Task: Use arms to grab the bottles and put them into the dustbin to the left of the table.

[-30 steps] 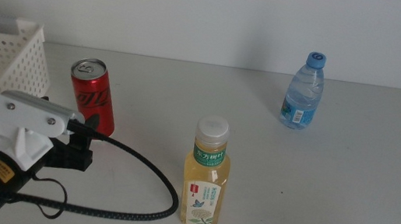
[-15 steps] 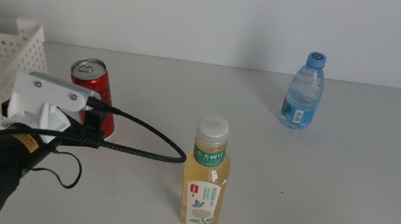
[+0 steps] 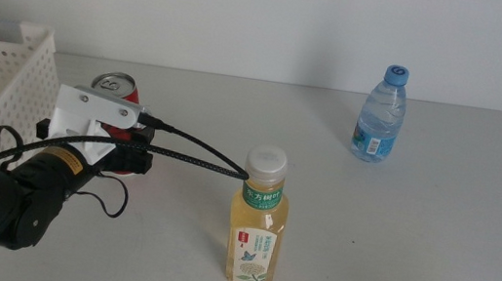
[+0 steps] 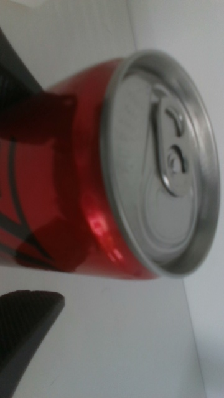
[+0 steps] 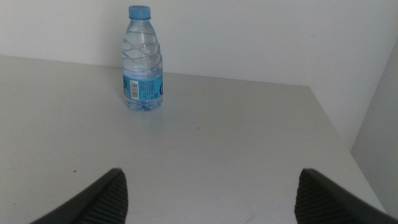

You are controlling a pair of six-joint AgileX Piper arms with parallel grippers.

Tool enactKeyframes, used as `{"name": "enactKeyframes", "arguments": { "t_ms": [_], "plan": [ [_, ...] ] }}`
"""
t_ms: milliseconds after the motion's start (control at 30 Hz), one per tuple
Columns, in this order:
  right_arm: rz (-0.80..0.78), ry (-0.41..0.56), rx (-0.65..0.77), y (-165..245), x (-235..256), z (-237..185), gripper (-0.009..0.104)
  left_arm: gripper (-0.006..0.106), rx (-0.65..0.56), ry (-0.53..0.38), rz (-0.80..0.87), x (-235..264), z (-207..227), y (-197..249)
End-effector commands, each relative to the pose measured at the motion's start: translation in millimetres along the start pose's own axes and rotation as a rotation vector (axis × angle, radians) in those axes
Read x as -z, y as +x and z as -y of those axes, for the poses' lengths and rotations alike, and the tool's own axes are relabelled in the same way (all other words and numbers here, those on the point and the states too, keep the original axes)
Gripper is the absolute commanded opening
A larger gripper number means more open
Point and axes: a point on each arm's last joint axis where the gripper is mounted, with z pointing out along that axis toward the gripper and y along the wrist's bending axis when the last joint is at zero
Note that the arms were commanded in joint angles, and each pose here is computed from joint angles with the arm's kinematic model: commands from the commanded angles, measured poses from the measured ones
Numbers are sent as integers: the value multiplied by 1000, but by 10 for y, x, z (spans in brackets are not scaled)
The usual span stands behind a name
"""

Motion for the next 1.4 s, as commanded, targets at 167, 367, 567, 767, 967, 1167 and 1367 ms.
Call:
{"name": "enactKeyframes", "arguments": {
  "t_ms": [167,367,567,767,967,1167,1367],
  "plan": [
    [102,14,8,-108,27,13,94,92,24,-16,140,-138,-19,-211],
    [102,14,8,-108,27,13,94,92,46,-53,182,-199,-51,-176],
    [102,14,8,-108,27,13,94,74,39,-52,185,-199,-48,-172],
    [102,14,8,-108,27,13,94,34,35,-43,170,-173,-44,-225],
    [102,14,8,-108,27,13,94,-1,50,-44,142,-32,-60,-485],
    [102,14,8,-108,27,13,94,-1,48,-11,45,98,-54,-939],
    [102,14,8,-108,27,13,94,-1,19,25,-107,210,-52,-1487]
  ]
}}
